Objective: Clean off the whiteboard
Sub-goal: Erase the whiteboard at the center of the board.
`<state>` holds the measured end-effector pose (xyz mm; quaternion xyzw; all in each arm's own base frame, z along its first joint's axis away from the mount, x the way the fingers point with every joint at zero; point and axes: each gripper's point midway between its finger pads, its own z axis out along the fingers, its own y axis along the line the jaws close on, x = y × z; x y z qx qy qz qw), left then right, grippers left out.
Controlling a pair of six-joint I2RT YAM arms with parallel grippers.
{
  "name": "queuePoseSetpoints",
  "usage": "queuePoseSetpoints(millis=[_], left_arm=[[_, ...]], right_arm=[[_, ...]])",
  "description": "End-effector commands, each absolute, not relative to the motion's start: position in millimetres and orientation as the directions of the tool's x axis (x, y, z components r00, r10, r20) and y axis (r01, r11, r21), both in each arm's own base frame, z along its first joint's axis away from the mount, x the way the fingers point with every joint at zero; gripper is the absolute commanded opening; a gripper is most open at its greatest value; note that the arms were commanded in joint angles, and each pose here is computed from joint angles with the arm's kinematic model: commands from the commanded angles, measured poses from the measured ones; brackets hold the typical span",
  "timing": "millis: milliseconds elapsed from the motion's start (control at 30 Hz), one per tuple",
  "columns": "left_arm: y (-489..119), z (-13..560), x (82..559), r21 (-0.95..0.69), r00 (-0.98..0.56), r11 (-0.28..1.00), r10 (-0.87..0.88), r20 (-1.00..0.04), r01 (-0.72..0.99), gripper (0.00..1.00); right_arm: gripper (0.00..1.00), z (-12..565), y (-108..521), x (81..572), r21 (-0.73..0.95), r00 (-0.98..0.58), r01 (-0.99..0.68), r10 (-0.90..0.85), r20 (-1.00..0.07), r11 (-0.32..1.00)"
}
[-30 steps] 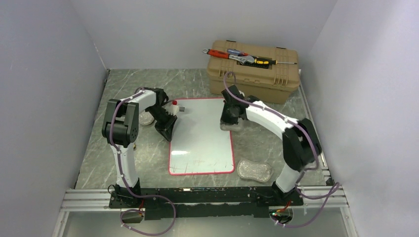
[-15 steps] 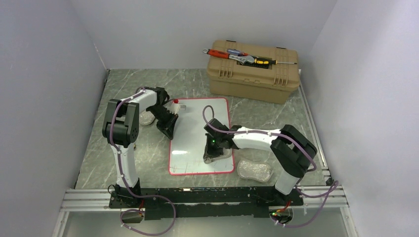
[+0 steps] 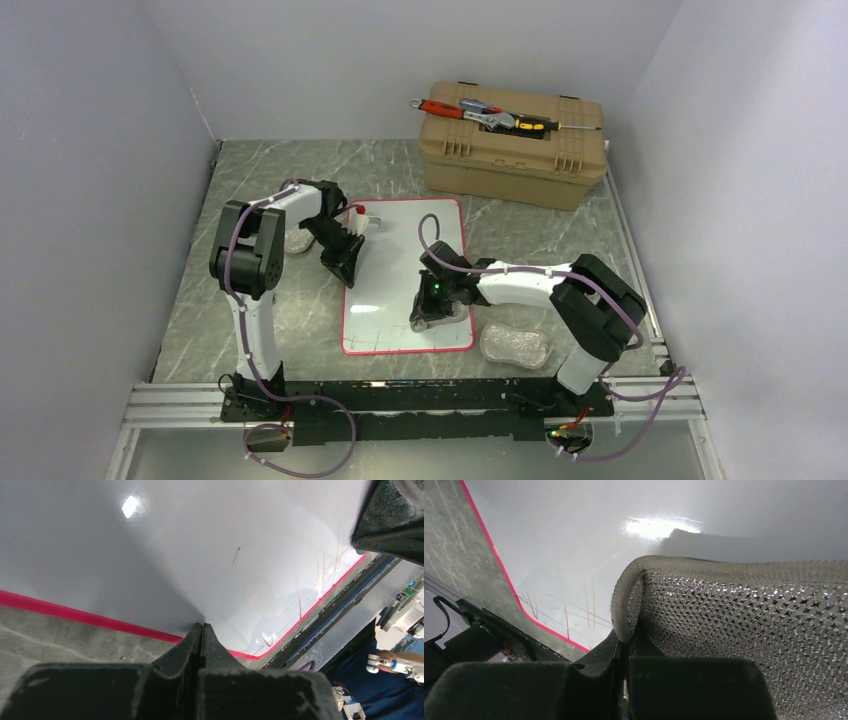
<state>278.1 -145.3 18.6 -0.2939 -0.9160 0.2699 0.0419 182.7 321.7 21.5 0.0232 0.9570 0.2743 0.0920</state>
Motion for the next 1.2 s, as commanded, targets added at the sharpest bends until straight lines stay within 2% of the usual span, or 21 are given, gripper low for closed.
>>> queuePoseSetpoints(millis=[0, 300, 633, 800, 1167], left_arm=[[-145.7, 12.1, 280.3, -0.502, -0.812, 0.671, 0.572, -0.117, 0.545, 0.03], [-145.5, 10.7, 279.7, -0.503, -0.809, 0.667, 0.576, -0.120, 0.549, 0.03], [-136.7, -0.4, 276.3, -0.471, -0.808, 0.692, 0.583, -0.085, 0.548, 0.03], [-135.7, -1.3, 275.8, -0.470, -0.809, 0.694, 0.584, -0.075, 0.545, 0.03], [-133.3, -4.0, 276.5, -0.461, -0.808, 0.702, 0.586, -0.060, 0.543, 0.03]], right_arm=[[0.00, 24.2, 319.4, 179.6, 0.520, -0.986, -0.017, 0.071, -0.149, 0.854], [0.00, 73.5, 300.2, 158.5, 0.551, -0.987, -0.070, 0.023, -0.159, 0.832], [0.00, 10.2, 263.7, 110.4, 0.472, -1.000, 0.001, 0.014, -0.025, 0.882], [0.00, -0.1, 294.7, 120.1, 0.476, -0.998, -0.050, -0.029, -0.051, 0.878], [0.00, 3.2, 428.7, 153.5, 0.553, -0.971, -0.239, -0.195, -0.140, 0.798]])
